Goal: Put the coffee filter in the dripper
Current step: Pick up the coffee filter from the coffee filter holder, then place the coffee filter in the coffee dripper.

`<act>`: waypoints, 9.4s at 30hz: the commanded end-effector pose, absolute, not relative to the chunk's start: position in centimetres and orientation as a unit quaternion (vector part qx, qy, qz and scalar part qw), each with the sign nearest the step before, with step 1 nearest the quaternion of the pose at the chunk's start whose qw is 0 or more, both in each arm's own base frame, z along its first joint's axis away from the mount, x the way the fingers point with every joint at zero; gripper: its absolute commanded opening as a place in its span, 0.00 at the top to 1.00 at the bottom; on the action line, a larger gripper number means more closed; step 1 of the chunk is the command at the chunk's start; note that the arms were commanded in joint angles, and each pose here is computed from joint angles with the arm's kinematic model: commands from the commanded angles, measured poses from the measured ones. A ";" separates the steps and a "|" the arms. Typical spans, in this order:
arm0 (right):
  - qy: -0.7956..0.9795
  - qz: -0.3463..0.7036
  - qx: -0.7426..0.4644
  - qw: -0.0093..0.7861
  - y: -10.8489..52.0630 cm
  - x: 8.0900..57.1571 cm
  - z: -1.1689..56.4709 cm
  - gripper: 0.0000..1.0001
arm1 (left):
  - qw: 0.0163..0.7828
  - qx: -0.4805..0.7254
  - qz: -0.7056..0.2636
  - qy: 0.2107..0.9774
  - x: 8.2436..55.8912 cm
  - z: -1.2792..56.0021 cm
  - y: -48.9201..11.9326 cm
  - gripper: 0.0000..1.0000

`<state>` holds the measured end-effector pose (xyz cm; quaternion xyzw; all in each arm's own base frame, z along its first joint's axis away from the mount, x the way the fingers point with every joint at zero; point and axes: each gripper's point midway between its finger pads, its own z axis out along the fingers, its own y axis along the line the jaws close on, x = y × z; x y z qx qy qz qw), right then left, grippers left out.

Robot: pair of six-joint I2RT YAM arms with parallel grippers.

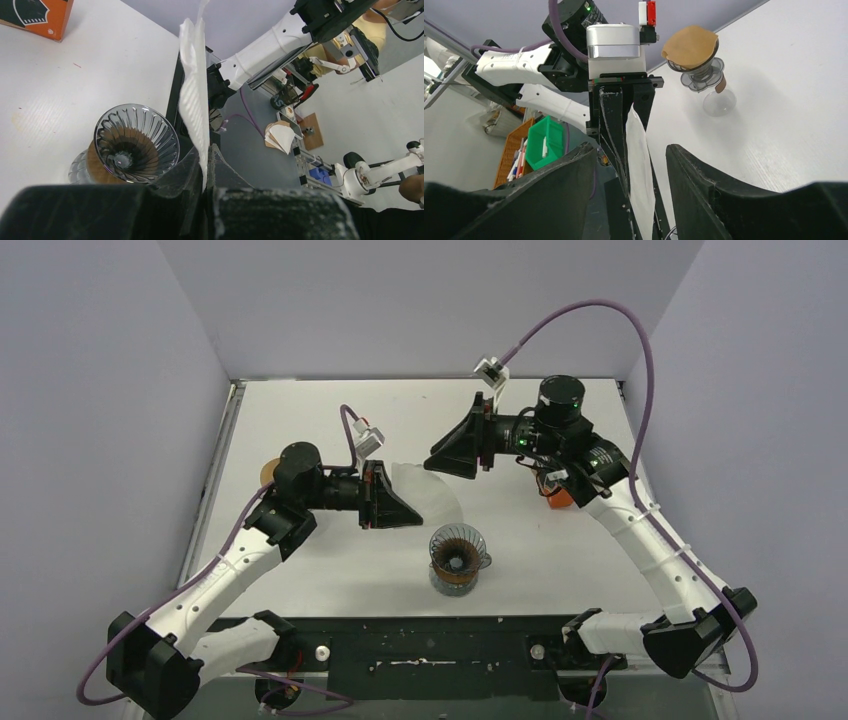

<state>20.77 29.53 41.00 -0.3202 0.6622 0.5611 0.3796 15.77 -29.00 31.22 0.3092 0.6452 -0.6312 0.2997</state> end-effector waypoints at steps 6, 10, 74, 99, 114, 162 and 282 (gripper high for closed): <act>0.660 0.567 -0.342 0.355 32.0 19.5 39.8 0.46 | 0.303 0.335 -0.630 0.631 15.6 32.3 -28.9 1.00; 0.655 0.567 -0.351 0.356 32.1 19.0 39.9 0.46 | 0.304 0.336 -0.629 0.631 15.5 32.3 -28.9 1.00; 0.683 0.515 -0.364 0.369 31.0 17.3 37.0 0.47 | 0.318 0.352 -0.638 0.606 14.6 33.9 -28.6 1.00; 0.616 0.558 -0.369 0.416 30.8 15.8 42.8 0.44 | 0.311 0.364 -0.650 0.590 13.3 34.5 -28.2 1.00; 0.596 0.565 -0.365 0.439 30.7 15.7 45.0 0.43 | 0.304 0.375 -0.655 0.582 12.6 34.5 -28.1 1.00; 0.619 0.552 -0.357 0.430 31.7 16.6 43.4 0.43 | 0.310 0.387 -0.652 0.574 11.9 34.5 -27.7 1.00; 0.643 0.483 -0.396 0.442 31.3 14.0 39.0 1.00 | 0.384 0.384 -0.633 0.552 12.6 36.5 -27.7 0.96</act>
